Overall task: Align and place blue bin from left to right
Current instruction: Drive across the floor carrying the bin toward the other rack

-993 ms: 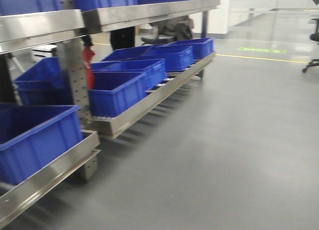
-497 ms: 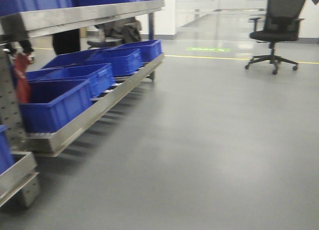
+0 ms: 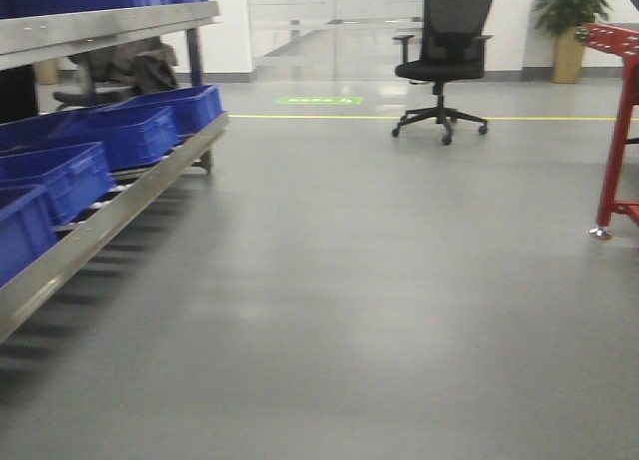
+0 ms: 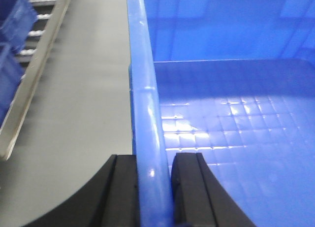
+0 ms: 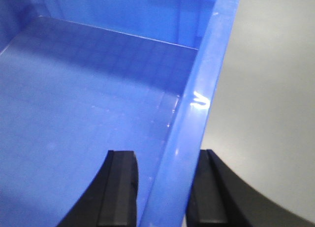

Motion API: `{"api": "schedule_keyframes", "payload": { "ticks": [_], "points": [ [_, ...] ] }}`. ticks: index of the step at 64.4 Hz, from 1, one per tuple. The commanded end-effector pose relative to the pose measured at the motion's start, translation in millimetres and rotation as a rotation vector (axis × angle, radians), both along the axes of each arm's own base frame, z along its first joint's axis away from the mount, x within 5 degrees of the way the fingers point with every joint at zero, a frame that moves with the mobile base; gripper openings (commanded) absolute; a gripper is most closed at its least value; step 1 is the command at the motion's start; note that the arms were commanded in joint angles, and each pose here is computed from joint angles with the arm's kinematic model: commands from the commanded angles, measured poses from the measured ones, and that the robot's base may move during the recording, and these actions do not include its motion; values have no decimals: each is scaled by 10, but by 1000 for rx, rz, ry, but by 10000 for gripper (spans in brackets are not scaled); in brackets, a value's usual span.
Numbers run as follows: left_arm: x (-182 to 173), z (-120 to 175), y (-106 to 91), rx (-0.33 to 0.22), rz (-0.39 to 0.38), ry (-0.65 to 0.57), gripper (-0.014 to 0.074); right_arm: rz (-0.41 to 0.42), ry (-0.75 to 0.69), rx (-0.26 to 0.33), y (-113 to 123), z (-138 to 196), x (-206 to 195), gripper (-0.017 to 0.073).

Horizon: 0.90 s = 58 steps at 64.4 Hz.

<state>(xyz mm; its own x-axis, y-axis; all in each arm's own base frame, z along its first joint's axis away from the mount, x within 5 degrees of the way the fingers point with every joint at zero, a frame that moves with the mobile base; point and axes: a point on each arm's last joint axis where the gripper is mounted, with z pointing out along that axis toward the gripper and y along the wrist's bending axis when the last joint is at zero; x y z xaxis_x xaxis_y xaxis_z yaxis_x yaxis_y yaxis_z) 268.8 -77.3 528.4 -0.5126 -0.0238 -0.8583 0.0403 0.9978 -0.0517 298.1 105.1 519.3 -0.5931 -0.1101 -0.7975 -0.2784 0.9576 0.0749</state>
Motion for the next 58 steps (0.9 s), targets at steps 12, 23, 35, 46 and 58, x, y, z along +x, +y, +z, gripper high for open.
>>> {"api": "schedule_keyframes", "payload": {
  "ticks": [12,23,35,46,58],
  "points": [
    [-90,188,-20,-30,-44,-132,-8,-10,-106,21,-31,125,-7,-79],
    [-90,188,-20,-30,-44,-132,-8,-10,-106,21,-31,125,-7,-79],
    [-90,188,-20,-30,-44,-132,-8,-10,-106,21,-31,125,-7,-79],
    [-90,188,-20,-30,-44,-132,-8,-10,-106,21,-31,125,-7,-79],
    [-90,188,-20,-30,-44,-132,-8,-10,-106,21,-31,125,-7,-79]
  ]
}}
